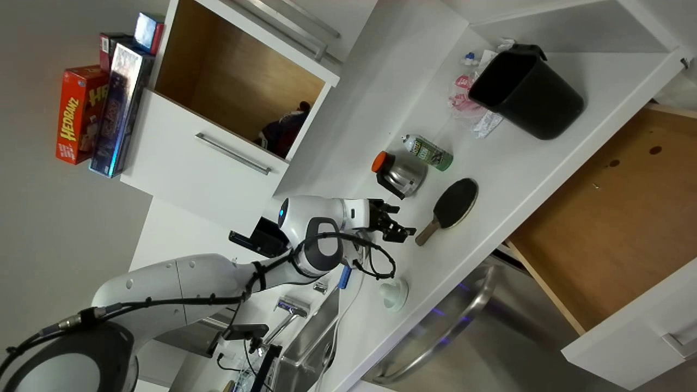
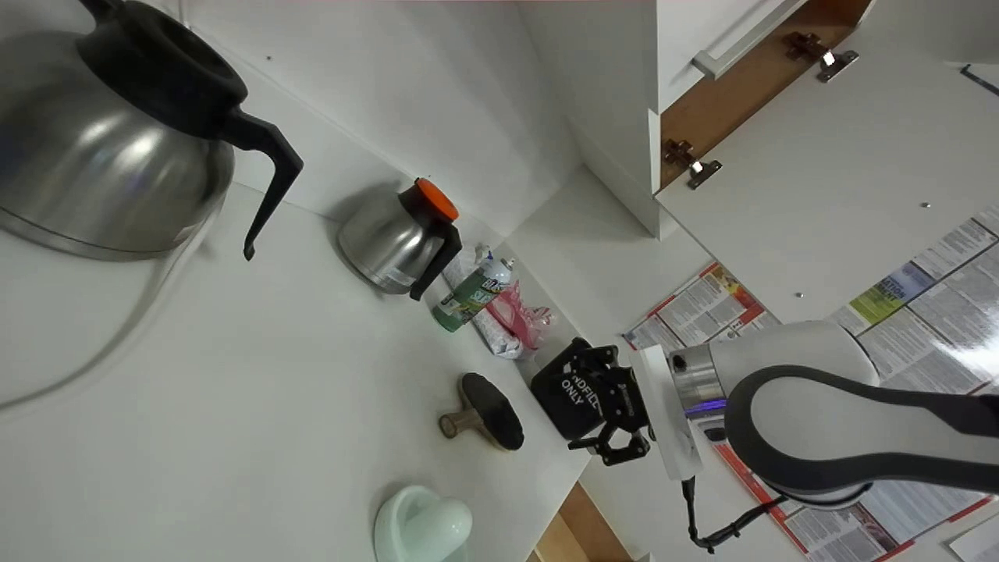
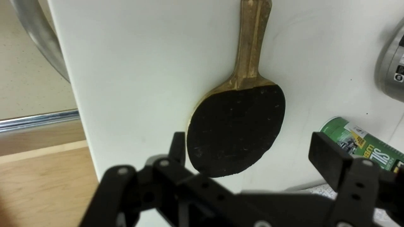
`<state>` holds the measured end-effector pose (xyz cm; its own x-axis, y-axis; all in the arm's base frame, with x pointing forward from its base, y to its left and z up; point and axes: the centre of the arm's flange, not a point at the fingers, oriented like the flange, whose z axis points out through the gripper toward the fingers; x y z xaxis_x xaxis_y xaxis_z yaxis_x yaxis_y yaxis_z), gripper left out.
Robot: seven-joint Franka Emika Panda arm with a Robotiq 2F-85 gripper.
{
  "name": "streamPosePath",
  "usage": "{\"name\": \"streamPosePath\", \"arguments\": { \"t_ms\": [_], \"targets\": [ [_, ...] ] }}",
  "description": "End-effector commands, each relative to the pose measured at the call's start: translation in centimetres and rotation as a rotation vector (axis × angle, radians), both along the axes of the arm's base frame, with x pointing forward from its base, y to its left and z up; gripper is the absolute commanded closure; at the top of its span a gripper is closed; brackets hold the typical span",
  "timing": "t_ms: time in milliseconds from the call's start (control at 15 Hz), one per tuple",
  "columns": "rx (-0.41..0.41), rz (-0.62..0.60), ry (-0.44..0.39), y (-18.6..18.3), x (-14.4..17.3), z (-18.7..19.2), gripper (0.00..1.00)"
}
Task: Open the topmost drawer and place the black paddle inside the drawer
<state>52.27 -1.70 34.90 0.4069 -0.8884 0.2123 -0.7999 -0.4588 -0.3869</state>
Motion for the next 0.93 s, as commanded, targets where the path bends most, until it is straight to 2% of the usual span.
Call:
{"name": "streamPosePath", "arguments": {
  "t_ms": [0,67,267,533,867],
  "targets": [
    [0.035,0.063,0.027,1.2,2.1,0.5,0.00],
    [0.010,0.017,0.009,0.8,0.7,0.1,0.00],
    [0.027,0.057,0.008,2.3,1.4,0.0,0.00],
    [0.026,0.056,0.007,2.4,1.7,-0.2,0.00],
    [-0.013,0.039,0.029,3.6,2.5,-0.8,0.00]
  ]
}}
